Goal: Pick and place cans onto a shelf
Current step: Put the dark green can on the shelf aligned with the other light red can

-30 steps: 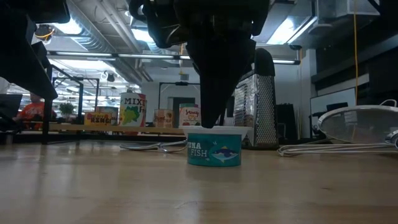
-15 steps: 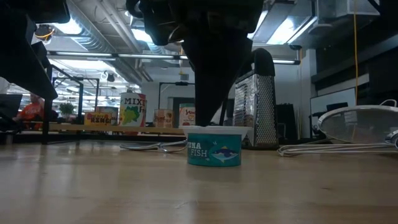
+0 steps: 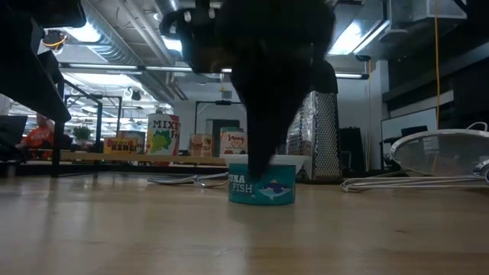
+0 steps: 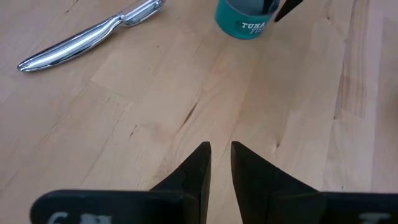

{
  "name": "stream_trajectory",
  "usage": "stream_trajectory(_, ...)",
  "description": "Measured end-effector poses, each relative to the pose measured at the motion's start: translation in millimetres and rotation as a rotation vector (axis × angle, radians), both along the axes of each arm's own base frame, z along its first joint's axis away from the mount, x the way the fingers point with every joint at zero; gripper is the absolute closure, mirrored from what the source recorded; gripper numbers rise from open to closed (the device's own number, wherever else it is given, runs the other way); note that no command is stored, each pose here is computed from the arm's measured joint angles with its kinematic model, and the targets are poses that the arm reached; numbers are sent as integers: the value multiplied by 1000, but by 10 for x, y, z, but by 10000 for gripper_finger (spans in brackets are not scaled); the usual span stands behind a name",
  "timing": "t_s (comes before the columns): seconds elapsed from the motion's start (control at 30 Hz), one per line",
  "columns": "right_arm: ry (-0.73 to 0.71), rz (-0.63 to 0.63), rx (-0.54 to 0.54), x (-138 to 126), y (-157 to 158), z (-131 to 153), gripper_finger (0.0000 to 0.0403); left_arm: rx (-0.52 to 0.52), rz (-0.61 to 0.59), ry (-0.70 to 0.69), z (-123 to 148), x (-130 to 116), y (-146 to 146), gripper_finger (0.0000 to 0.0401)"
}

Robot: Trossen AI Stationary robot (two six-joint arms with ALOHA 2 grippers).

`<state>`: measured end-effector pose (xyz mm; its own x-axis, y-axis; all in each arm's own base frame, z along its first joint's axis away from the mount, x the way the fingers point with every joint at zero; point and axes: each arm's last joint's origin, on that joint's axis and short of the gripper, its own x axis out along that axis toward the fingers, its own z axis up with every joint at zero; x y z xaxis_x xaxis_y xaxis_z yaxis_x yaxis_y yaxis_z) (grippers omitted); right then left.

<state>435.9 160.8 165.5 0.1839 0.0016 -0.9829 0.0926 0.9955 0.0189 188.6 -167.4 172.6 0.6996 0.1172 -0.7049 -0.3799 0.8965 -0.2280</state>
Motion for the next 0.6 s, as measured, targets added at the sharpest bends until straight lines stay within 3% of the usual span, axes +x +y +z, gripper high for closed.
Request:
stream_trajectory(0.47, 2, 34, -5, -19, -9, -66, 337, 0, 0, -1, 1, 0, 0, 346)
stream_trajectory(0.6, 3, 58, -11, -14, -24, -69, 360, 0, 0, -1, 1, 0, 0, 346)
